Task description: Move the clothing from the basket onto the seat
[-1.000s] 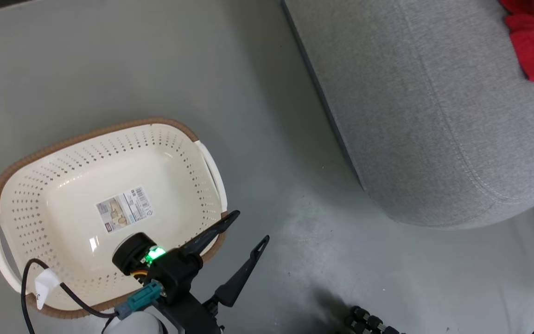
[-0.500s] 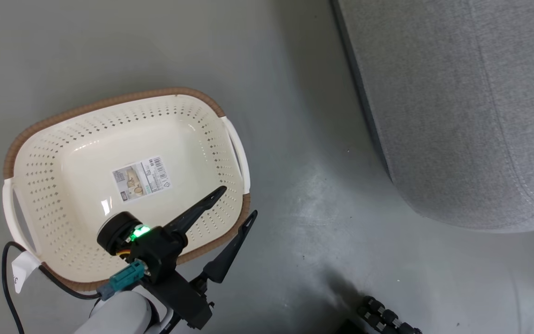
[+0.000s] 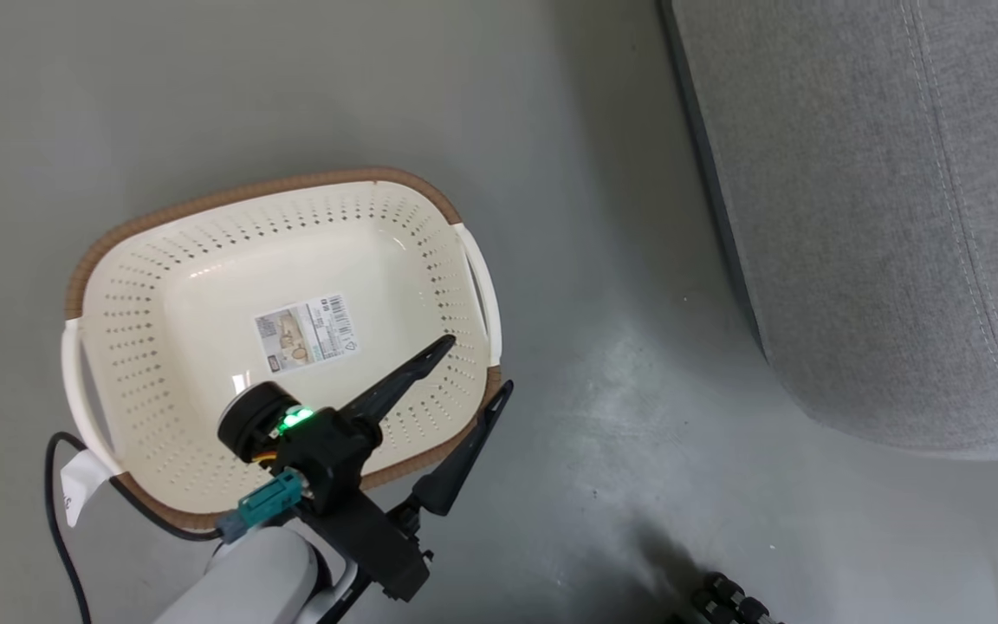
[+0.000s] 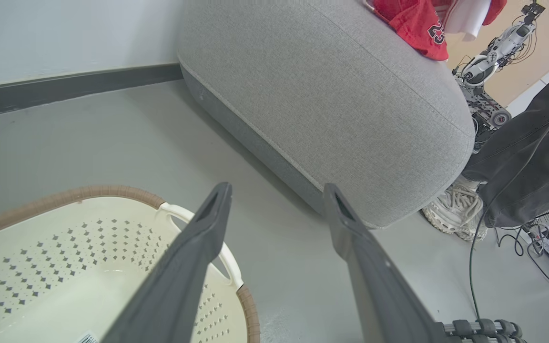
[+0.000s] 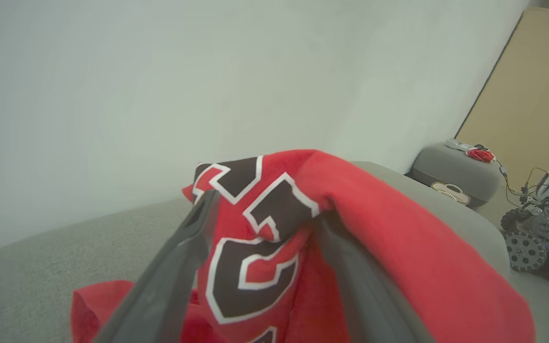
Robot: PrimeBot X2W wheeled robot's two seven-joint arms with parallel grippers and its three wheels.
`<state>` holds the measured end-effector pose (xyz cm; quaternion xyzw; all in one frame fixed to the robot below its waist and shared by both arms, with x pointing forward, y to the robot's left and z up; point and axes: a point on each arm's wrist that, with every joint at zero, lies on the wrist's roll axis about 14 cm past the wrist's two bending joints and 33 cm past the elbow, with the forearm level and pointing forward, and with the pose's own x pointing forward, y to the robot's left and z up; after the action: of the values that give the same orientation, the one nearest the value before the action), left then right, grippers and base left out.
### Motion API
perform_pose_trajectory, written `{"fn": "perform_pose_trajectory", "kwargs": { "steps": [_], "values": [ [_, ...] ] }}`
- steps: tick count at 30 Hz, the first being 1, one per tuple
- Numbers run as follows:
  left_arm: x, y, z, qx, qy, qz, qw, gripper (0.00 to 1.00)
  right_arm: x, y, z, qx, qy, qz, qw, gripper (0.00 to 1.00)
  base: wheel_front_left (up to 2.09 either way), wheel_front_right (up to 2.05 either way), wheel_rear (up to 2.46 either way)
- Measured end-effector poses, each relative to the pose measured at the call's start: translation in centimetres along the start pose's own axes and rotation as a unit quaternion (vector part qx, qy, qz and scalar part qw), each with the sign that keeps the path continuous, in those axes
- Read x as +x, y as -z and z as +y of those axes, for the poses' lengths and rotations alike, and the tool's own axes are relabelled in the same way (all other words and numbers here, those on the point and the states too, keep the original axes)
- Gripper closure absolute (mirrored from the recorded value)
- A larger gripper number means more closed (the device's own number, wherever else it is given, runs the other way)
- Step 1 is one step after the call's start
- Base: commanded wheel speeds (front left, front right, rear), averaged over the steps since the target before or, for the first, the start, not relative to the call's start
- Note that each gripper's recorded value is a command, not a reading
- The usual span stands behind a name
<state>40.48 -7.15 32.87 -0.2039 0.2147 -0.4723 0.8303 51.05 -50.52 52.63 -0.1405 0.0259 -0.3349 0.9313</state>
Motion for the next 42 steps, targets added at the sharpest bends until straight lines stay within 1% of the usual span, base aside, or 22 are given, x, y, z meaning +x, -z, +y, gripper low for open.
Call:
{"fn": "perform_pose_trajectory", "kwargs": {
  "steps": [7, 10, 14, 19, 22, 26, 29, 30, 33, 35, 38, 42],
  "values": [
    [-0.1, -1.7, -0.8, 0.009, -0.011, -0.016, 1.000, 0.00, -0.7, 0.7, 2.7, 0.003, -0.064, 0.013, 0.998, 0.00, 0.00, 0.00, 0.00],
    [-0.3, -2.7, -1.0, 0.012, -0.019, -0.025, 0.999, 0.00, -1.3, 1.0, 4.6, 0.005, -0.092, 0.020, 0.996, 0.00, 0.00, 0.00, 0.00],
    [-1.0, -3.6, -1.4, 0.019, -0.031, -0.029, 0.999, 0.00, -3.4, 2.7, 8.3, 0.005, -0.141, 0.045, 0.989, 0.00, 0.00, 0.00, 0.00],
    [-1.9, -4.9, -1.9, 0.030, -0.048, -0.041, 0.998, 0.00, -7.0, 5.4, 11.3, 0.014, -0.181, 0.087, 0.979, 0.00, 0.00, 0.00, 0.00],
    [-2.8, -5.6, -2.2, 0.039, -0.058, -0.045, 0.997, 0.00, -8.8, 6.5, 12.0, 0.021, -0.191, 0.109, 0.975, 0.00, 0.00, 0.00, 0.00],
    [-4.2, -6.1, -2.4, 0.048, -0.076, -0.048, 0.995, 0.00, -10.7, 7.8, 11.9, 0.019, -0.191, 0.133, 0.972, 0.00, 0.00, 0.00, 0.00],
    [-5.1, -6.6, -2.8, 0.054, -0.086, -0.054, 0.993, 0.00, -12.6, 9.1, 12.1, 0.019, -0.195, 0.158, 0.968, 0.00, 0.00, 0.00, 0.00],
    [-5.1, -6.6, -2.8, 0.054, -0.086, -0.054, 0.993, 0.00, -12.6, 9.1, 12.1, 0.019, -0.195, 0.158, 0.968, 0.00, 0.00, 0.00, 0.00],
    [-5.9, -7.2, -3.1, 0.060, -0.094, -0.062, 0.992, 0.00, -14.8, 10.3, 12.9, 0.025, -0.209, 0.182, 0.961, 0.00, 0.00, 0.00, 0.00],
    [-6.2, -7.8, -3.3, 0.064, -0.098, -0.070, 0.991, 0.00, -15.9, 10.5, 13.6, 0.029, -0.217, 0.188, 0.957, 0.00, 0.00, 0.00, 0.00],
    [-6.6, -8.6, -3.6, 0.063, -0.103, -0.083, 0.989, 0.00, -16.6, 9.9, 14.5, 0.039, -0.226, 0.187, 0.955, 0.00, 0.00, 0.00, 0.00],
    [-6.8, -9.0, -4.4, 0.066, -0.103, -0.090, 0.988, 0.00, -17.4, 9.8, 14.7, 0.049, -0.232, 0.197, 0.951, 0.00, 0.00, 0.00, 0.00]
  ]
}}
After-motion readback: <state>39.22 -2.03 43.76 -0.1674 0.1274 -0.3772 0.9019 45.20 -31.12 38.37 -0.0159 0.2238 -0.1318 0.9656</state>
